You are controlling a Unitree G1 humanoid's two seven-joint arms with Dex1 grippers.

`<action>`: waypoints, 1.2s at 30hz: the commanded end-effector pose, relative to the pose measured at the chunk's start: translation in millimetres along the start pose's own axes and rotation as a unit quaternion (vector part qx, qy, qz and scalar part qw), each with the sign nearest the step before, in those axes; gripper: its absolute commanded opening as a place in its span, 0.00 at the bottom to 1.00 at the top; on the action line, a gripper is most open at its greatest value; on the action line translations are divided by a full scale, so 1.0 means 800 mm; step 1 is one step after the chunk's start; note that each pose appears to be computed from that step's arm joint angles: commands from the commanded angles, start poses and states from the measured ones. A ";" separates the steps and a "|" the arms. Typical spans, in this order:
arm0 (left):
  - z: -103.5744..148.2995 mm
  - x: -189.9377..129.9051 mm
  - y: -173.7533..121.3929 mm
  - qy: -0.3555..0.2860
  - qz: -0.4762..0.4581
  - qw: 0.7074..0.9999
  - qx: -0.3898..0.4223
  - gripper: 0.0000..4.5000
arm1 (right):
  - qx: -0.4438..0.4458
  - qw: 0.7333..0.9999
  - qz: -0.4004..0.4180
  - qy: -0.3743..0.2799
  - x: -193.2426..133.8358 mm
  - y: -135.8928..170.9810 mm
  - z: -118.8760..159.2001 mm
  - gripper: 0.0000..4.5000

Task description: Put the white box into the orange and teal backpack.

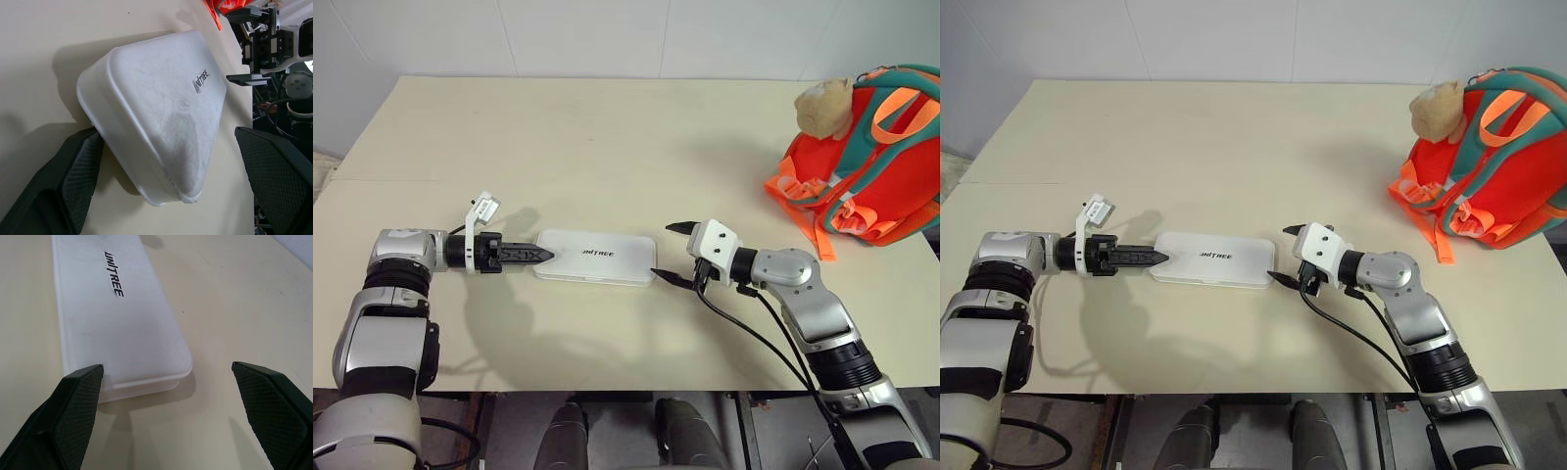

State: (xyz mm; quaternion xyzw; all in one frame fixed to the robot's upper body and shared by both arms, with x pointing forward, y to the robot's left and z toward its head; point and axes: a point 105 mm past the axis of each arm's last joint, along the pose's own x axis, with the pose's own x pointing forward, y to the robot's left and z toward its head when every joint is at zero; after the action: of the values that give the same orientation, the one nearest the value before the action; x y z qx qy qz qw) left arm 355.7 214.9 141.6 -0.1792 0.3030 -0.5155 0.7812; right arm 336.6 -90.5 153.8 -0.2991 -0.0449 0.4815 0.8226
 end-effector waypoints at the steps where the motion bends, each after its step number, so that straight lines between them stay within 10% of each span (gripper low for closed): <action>1: 0.017 -0.008 -0.017 -0.026 -0.043 0.999 0.005 1.00 | -0.010 1.000 0.001 -0.024 -0.001 0.000 0.014 0.99; 11: 0.025 -0.003 -0.023 -0.054 -0.066 0.996 -0.012 0.32 | -0.009 1.000 -0.001 -0.022 -0.005 0.000 0.013 1.00; 36: 0.054 -0.019 -0.049 -0.151 -0.074 0.986 -0.020 0.28 | 0.026 0.995 -0.083 -0.041 -0.028 -0.034 0.021 1.00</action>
State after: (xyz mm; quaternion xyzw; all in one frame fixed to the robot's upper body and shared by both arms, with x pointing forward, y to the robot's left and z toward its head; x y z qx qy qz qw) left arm 358.4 211.3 190.4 -0.2878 0.1968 -0.5205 0.7795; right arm 342.9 -108.3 174.4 -0.2582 -0.0676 0.4335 0.8607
